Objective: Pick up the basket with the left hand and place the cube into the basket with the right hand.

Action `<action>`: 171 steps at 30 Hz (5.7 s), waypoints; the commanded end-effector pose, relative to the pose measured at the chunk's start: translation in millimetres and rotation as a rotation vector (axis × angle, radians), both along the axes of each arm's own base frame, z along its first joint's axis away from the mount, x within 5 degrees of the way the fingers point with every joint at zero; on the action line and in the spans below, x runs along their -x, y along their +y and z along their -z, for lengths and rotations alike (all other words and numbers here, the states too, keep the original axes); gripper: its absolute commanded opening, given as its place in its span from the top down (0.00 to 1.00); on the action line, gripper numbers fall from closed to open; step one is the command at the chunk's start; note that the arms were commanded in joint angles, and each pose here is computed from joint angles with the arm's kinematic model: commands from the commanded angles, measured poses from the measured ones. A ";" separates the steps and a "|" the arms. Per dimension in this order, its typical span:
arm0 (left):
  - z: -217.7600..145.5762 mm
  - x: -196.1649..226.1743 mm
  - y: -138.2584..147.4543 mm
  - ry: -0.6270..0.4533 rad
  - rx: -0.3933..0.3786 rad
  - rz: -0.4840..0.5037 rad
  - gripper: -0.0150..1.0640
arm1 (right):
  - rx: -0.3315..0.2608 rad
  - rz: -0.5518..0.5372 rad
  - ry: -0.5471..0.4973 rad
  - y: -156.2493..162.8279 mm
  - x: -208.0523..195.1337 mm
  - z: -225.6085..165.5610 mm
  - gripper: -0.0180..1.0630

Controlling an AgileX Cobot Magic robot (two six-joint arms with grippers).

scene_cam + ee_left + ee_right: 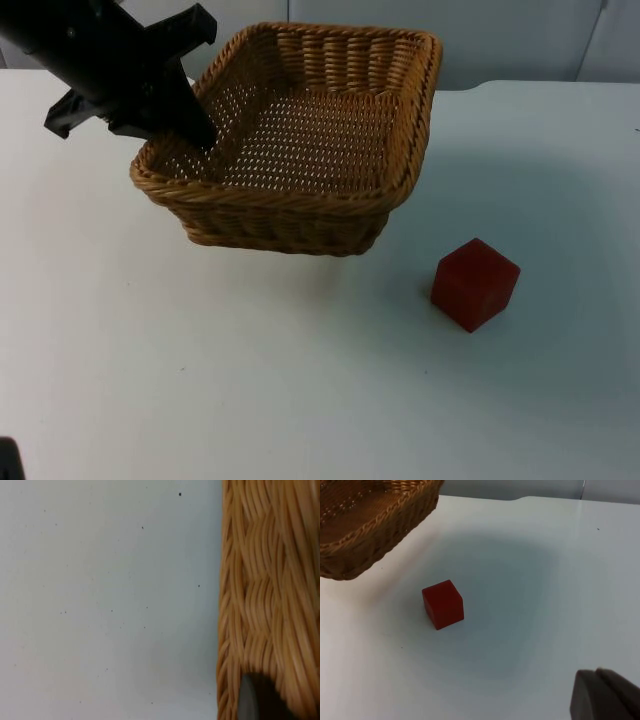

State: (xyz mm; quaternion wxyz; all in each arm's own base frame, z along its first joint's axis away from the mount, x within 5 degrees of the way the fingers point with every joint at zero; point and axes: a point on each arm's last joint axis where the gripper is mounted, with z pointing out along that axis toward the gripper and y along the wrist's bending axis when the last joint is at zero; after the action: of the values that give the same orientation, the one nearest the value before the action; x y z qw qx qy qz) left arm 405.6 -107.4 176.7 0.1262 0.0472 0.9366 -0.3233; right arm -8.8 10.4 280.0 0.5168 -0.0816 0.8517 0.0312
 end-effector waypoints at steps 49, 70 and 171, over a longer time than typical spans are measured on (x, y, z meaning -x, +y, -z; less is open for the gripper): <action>-9.6 -0.1 -2.2 -0.018 0.034 -0.018 0.99 | 0.032 0.154 -0.036 -10.6 -143.6 -47.5 0.99; -9.6 -0.3 -2.1 -0.020 0.033 -0.019 0.99 | -0.080 -0.182 0.787 26.1 -383.4 30.4 0.98; -11.3 -23.1 10.0 -0.215 -0.054 -0.209 0.99 | 0.070 -0.514 0.357 185.0 -413.7 -62.2 0.99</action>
State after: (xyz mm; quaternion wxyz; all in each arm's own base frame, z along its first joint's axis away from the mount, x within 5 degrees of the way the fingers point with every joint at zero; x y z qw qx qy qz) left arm 427.7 -96.1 178.2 0.2407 0.0014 0.9332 -0.2670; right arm 413.3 178.1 324.2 0.3101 -0.2805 0.9067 0.0542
